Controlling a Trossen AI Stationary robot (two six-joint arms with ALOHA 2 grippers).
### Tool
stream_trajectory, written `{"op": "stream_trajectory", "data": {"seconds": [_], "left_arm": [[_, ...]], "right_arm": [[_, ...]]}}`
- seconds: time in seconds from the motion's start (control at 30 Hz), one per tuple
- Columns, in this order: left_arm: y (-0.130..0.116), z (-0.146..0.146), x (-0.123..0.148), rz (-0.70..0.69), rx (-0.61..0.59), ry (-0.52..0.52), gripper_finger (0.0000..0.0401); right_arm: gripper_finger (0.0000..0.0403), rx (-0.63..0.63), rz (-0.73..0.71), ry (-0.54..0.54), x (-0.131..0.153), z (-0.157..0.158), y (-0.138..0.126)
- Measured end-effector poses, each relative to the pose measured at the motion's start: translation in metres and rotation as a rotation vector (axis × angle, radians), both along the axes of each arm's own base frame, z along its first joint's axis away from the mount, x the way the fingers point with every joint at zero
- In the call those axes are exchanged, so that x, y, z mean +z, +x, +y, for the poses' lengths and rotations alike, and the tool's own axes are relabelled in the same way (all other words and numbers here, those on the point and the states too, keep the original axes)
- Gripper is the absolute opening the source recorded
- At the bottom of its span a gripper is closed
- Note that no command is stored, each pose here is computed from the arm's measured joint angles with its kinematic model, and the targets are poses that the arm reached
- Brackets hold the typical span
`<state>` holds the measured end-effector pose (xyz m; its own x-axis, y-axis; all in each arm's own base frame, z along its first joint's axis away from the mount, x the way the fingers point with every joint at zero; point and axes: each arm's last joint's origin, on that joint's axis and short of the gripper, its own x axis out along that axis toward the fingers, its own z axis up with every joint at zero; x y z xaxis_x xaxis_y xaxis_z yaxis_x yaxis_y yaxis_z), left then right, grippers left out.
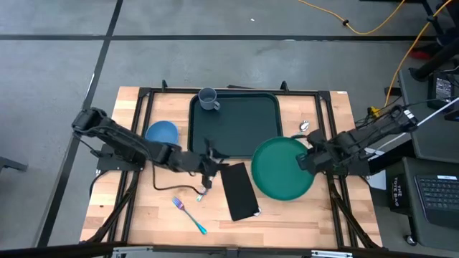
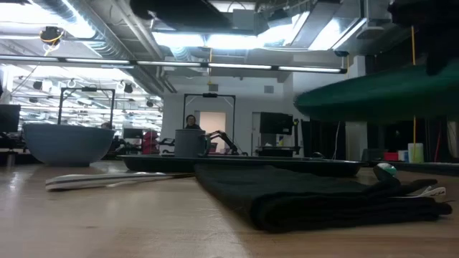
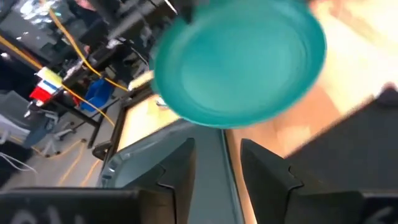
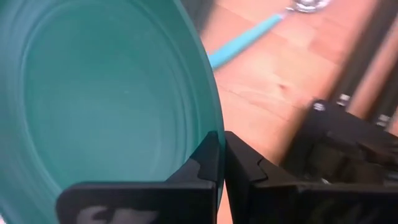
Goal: Set up tray
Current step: Put the plate on the tray to the bottom of the mug
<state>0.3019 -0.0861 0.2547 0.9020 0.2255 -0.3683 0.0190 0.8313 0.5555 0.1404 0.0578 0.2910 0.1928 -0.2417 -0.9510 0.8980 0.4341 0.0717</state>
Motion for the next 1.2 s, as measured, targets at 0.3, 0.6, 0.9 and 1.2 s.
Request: {"op": "stream_trajectory", "data": {"seconds": [0.3, 0.6, 0.9, 1.2], "left_arm": [[0.04, -0.03, -0.011, 0.14, 0.037, 0.329, 0.0124], [0.057, -0.046, -0.01, 0.163, -0.063, 0.407, 0.0125], [0.06, -0.047, -0.027, 0.24, -0.1, 0.425, 0.0125], [0.062, -0.044, -0.03, 0.249, -0.071, 0.437, 0.0125]], "right_arm": [[0.001, 0.007, -0.136, 0.04, 0.012, -0.016, -0.002], [0.001, 0.042, -0.179, 0.03, 0.013, -0.022, 0.007], [0.001, 0.062, -0.203, 0.027, 0.014, -0.022, 0.012], [0.001, 0.063, -0.203, 0.021, 0.013, -0.021, 0.015]]}}
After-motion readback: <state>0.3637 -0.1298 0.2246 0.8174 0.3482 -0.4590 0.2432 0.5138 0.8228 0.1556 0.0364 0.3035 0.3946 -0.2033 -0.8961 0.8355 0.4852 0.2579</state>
